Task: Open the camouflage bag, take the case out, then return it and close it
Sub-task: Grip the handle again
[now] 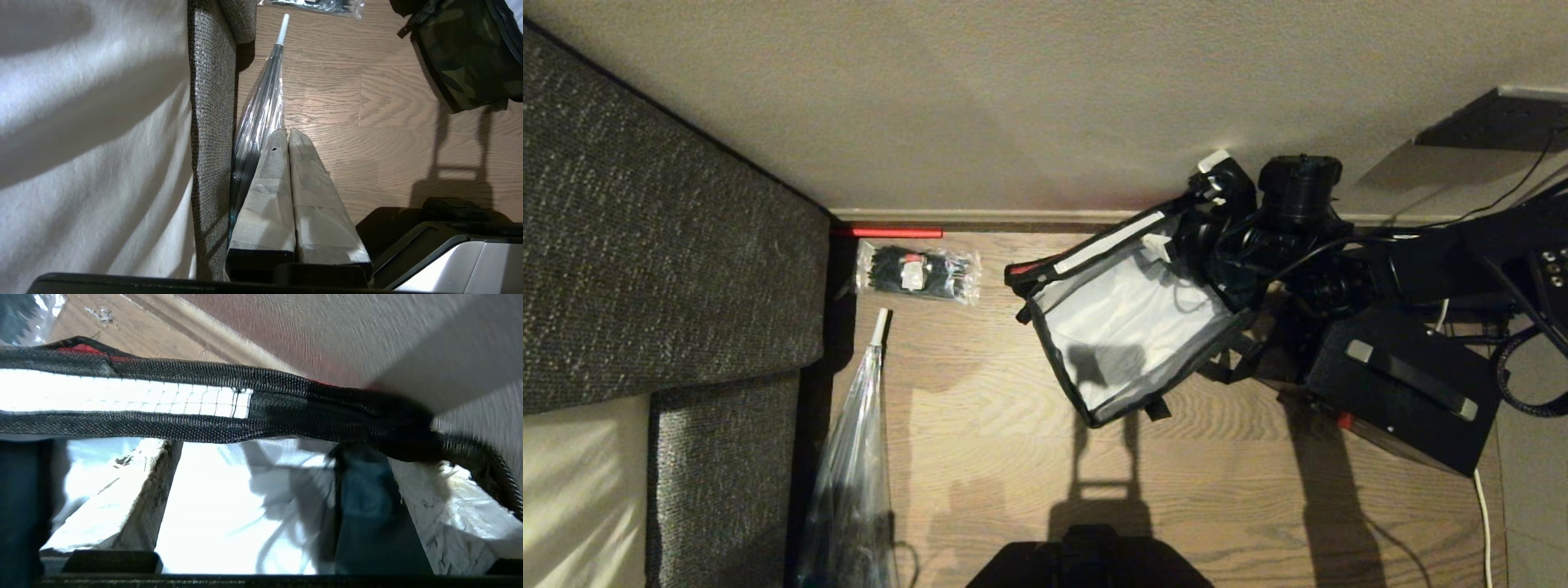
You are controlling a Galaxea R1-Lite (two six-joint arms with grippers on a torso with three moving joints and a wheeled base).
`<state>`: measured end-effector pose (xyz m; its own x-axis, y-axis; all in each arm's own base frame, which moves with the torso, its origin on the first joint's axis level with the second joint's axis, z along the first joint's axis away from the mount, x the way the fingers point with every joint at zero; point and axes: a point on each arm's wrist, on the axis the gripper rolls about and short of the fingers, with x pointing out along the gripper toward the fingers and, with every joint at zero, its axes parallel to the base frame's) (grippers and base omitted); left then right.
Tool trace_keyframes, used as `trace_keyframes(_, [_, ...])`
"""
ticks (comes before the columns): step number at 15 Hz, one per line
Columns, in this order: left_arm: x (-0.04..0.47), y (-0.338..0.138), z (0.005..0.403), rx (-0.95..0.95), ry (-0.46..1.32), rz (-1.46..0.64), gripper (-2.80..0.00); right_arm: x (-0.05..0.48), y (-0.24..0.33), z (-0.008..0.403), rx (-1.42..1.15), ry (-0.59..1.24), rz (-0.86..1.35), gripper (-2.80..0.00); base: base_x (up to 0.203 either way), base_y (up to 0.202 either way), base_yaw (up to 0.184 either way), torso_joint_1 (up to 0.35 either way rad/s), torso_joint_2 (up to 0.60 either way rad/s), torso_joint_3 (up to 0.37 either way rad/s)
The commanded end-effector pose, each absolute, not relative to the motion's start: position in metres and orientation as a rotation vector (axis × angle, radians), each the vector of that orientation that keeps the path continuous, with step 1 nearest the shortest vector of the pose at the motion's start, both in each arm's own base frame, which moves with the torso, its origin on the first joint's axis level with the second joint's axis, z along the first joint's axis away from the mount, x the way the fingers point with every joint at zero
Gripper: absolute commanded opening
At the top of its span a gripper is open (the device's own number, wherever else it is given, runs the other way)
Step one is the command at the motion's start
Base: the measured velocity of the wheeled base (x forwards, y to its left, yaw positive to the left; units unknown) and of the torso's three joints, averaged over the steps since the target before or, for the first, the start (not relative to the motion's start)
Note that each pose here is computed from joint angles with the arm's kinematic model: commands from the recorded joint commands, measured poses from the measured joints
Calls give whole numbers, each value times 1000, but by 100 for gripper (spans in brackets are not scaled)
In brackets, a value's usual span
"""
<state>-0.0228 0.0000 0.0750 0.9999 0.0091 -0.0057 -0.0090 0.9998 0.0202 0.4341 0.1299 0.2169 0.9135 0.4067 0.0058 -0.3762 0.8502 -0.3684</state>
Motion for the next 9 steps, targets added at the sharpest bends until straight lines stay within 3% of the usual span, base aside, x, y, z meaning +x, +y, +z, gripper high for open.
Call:
trace_keyframes(1, [-23,0,74,20,6,11,-280,444,131,228,-382,-177,390,0,0,0,0,0,0,0])
trace_keyframes(6, [-23,0,74,21,6,11,-280,450,132,234,-395,-284,365,0,0,0,0,0,0,0])
trace_keyframes(9, [-23,0,74,21,6,11,-280,445,131,220,-391,-201,382,0,0,0,0,0,0,0])
